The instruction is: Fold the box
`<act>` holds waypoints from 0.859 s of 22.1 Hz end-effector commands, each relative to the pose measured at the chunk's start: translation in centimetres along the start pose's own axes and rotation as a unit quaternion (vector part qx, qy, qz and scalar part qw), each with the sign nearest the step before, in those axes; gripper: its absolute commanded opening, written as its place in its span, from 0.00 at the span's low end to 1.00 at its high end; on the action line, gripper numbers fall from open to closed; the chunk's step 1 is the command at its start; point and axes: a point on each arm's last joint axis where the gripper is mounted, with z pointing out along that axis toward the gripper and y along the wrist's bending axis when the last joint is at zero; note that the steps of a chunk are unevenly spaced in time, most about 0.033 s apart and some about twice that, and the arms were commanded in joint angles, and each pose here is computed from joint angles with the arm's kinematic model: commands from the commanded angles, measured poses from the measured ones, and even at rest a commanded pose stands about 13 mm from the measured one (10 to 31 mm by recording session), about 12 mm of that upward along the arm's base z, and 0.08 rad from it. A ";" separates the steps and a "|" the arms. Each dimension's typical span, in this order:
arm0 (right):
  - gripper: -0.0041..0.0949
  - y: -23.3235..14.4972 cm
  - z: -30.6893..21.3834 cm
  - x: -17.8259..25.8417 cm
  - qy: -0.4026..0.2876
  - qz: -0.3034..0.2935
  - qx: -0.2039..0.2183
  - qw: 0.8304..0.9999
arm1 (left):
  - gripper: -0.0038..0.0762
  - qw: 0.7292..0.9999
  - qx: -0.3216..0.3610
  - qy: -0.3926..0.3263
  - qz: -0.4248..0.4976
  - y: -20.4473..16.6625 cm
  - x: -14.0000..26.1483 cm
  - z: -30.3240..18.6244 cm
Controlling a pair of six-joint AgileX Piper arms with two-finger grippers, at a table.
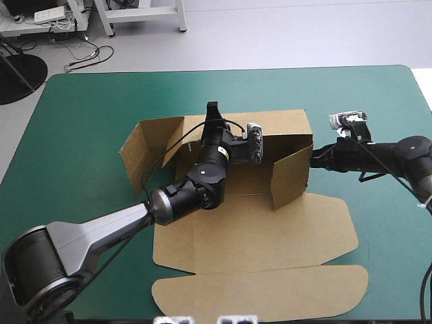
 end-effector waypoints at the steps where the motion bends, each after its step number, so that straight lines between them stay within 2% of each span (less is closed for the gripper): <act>1: 0.04 1.3 -1.8 -1.0 -0.028 -0.048 0.005 0.998 | 0.04 1.000 -0.021 -0.003 -0.003 1.4 -0.2 -0.9; 2: 0.08 1.4 -2.2 -1.0 -0.024 -0.063 0.014 0.998 | 0.04 1.000 -0.021 -0.001 -0.002 1.4 -0.2 -0.8; 3: 0.18 1.5 -2.8 -1.0 -0.010 -0.093 0.031 0.995 | 0.04 1.000 -0.020 -0.001 -0.002 1.3 -0.2 -0.8; 4: 0.24 1.6 -3.0 -1.1 -0.007 -0.098 0.034 0.995 | 0.04 1.000 -0.020 -0.001 -0.002 1.3 -0.2 -0.8; 5: 0.37 1.8 -3.4 -1.4 -0.007 -0.111 0.037 0.993 | 0.04 1.000 -0.024 -0.002 0.002 1.4 -0.2 -0.8; 7: 0.49 2.0 -3.5 -1.5 -0.007 -0.126 0.030 0.991 | 0.04 0.999 -0.031 -0.001 0.010 1.5 -0.2 -0.8; 12: 0.52 2.2 -3.2 -1.3 0.000 -0.143 0.006 0.990 | 0.04 0.999 -0.041 0.007 0.014 1.8 0.0 -0.9; 15: 0.52 2.3 -3.1 -1.7 -0.022 -0.148 -0.002 0.989 | 0.04 0.999 -0.041 0.006 0.013 1.8 -0.1 -0.9; 19: 0.52 1.3 -1.5 -2.1 -0.050 -0.114 -0.025 0.992 | 0.04 0.999 -0.042 -0.005 -0.005 1.8 -0.2 -0.9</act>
